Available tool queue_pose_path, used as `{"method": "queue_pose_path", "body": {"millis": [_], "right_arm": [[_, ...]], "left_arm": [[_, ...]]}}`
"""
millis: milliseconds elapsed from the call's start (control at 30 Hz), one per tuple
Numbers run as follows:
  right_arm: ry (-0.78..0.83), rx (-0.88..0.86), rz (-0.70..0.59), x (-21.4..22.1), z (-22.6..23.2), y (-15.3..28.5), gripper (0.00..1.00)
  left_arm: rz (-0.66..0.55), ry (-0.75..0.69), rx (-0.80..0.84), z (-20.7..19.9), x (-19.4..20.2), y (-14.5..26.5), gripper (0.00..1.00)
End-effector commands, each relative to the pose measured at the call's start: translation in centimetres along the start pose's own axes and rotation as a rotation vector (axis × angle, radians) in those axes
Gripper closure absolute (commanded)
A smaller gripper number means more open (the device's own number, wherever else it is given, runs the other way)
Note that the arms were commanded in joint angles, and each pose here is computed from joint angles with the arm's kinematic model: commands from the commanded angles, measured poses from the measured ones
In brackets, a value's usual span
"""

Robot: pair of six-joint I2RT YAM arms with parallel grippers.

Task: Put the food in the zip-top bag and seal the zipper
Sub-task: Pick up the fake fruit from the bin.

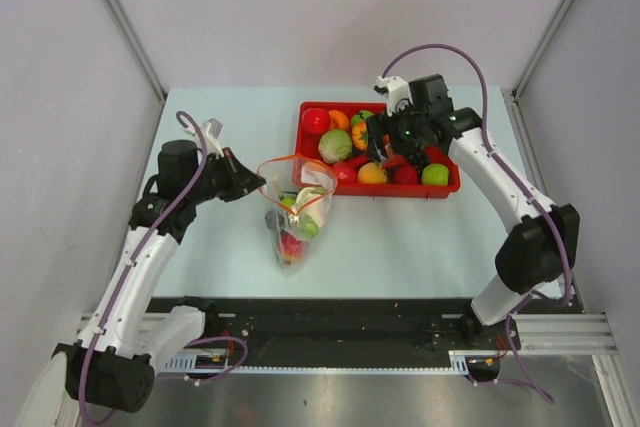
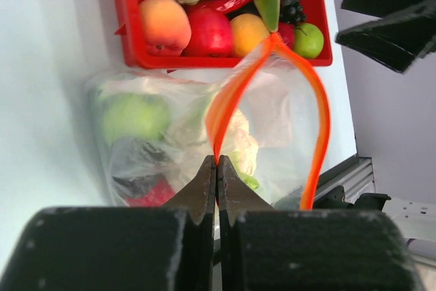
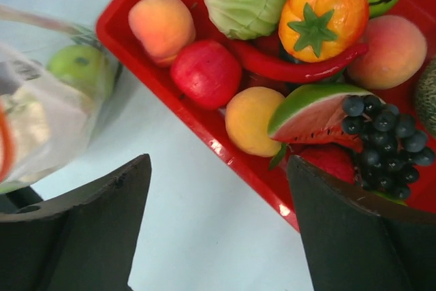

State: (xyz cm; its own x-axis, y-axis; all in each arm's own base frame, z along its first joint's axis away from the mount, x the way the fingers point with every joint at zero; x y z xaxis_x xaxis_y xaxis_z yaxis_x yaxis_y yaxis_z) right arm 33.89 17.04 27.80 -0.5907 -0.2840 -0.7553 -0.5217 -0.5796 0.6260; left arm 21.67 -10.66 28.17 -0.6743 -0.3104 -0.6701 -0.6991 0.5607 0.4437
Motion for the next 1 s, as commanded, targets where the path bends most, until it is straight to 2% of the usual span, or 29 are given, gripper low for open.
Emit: {"method": "queue_pose_path", "body": {"millis": [0, 133, 200, 367, 533, 600, 800, 967], "right_arm": [[0.02, 0.008, 0.025, -0.2, -1.4, -3.2, 0.19], [0.041, -0.066, 0.022, -0.8, -0.2, -5.2, 0.28], [0.053, -0.092, 0.028, -0.7, 0.5, -6.3, 0.3], [0.089, -0.107, 0.017, -1.0, 2.0, -8.6, 0.27], [0.092, -0.058, 0.015, -2.2, 0.9, -10.0, 0.25], [0.074, -0.034, 0.03, -1.9, -0.3, -9.0, 0.22], [0.079, 0.069, 0.081, 0.2, -4.0, -1.8, 0.18], [0.112, 0.166, 0.223, 4.7, -7.4, 1.5, 0.11]], "left_arm": [[0.024, 0.02, -0.008, 1.3, 0.6, 0.1, 1.0], [0.026, 0.041, -0.015, 1.9, 0.5, 0.1, 1.0], [0.023, 0.043, -0.016, 2.0, 0.4, 0.2, 1.0], [0.019, 0.051, -0.012, 2.1, 0.2, 0.2, 1.0], [0.021, 0.051, -0.013, 2.3, 0.3, 0.3, 1.0], [0.021, 0.05, -0.009, 2.2, 0.2, 0.4, 1.0], [-0.002, 0.042, 0.019, 1.8, -0.1, 0.6, 1.0], [0.006, 0.054, 0.03, 1.9, -0.2, 0.0, 1.0]]}}
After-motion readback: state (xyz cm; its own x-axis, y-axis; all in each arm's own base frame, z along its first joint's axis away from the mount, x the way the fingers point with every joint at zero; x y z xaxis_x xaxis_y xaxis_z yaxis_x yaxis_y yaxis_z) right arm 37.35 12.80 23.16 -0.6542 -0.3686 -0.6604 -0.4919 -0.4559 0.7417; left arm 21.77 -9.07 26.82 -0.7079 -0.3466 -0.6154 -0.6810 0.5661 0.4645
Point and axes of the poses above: each gripper's point midway between its finger pads, its own y axis back along the fingers, its own z axis along the line the jaws close on, x = y × z, the point moved 7 cm from there along y, back along the fingers, and after that the axes turned 3 degrees about -y, right-handed, at the moved point
